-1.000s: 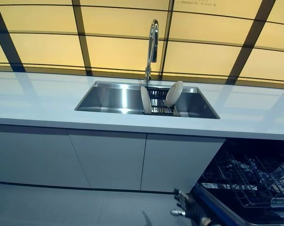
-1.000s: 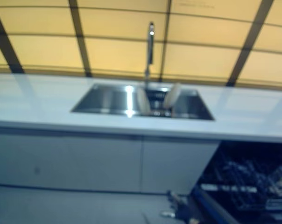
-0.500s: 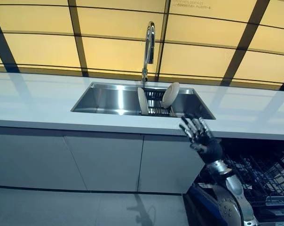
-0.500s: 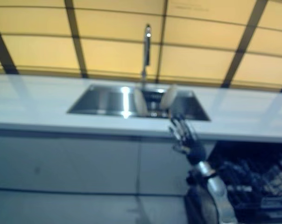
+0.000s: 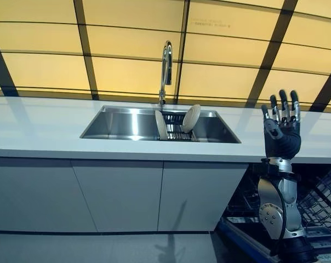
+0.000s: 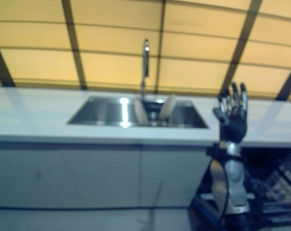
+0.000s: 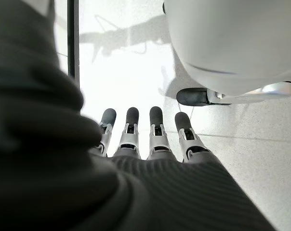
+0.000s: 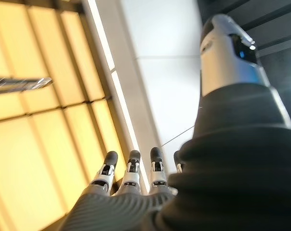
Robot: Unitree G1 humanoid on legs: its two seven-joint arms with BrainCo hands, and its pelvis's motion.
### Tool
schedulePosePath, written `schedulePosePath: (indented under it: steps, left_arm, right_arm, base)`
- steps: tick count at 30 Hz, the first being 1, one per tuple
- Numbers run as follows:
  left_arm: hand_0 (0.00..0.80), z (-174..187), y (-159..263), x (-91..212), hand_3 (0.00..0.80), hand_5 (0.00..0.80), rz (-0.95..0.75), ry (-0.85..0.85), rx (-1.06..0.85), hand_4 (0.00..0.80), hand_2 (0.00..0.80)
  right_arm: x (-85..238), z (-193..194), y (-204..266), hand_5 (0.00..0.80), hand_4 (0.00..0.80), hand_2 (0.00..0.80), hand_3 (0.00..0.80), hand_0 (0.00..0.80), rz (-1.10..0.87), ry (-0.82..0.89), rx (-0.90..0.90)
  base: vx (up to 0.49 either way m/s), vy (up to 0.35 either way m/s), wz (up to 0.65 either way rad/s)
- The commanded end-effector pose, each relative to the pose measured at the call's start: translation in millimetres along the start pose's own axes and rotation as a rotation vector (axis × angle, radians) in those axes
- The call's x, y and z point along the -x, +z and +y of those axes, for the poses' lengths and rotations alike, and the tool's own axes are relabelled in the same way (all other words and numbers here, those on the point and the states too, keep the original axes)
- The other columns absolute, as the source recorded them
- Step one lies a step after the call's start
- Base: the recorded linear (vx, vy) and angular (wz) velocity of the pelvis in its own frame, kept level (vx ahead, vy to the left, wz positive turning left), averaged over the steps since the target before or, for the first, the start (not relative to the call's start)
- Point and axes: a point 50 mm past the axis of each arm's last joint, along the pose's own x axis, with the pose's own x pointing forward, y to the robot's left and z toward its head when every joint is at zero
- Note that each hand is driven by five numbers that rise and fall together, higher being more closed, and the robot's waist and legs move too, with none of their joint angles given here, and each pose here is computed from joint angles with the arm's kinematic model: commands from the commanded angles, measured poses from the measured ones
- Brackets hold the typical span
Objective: Take plates into dishwasher
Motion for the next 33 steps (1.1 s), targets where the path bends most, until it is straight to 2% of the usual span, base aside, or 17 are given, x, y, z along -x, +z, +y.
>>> schedulePosePath:
  steps: [1,14,19,26,33]
  left_arm:
    - [0.0,10,12,-1,0.0,0.0,0.005,0.007,-0.124,0.0,0.0]
    - [0.0,28,7,2,0.0,0.0,0.075,0.078,-0.223,0.0,0.0]
    - [0.0,19,5,0,0.0,0.0,0.087,0.074,-0.206,0.0,0.0]
    - [0.0,19,-12,3,0.0,0.0,0.132,0.074,-0.213,0.0,0.0]
    - [0.0,26,-27,8,0.0,0.0,0.177,0.093,-0.201,0.0,0.0]
  right_arm:
    - [-30,12,28,0.0,0.0,0.0,0.0,0.0,-0.12,0.048,0.044]
    - [-57,16,38,0.0,0.0,0.0,0.0,0.0,-0.106,0.016,0.134]
    - [-56,11,37,0.0,0.0,0.0,0.0,0.0,-0.079,-0.006,0.123]
    - [-54,8,41,0.0,0.0,0.0,0.0,0.0,-0.065,-0.031,0.139]
    - [-57,9,33,0.0,0.0,0.0,0.0,0.0,0.007,-0.032,0.137]
  base:
    - [-0.025,0.064,-0.04]
    - [0.064,0.055,-0.1]
    - [0.246,-0.004,0.34]
    - [0.362,-0.129,0.29]
    - [0.427,-0.267,0.1]
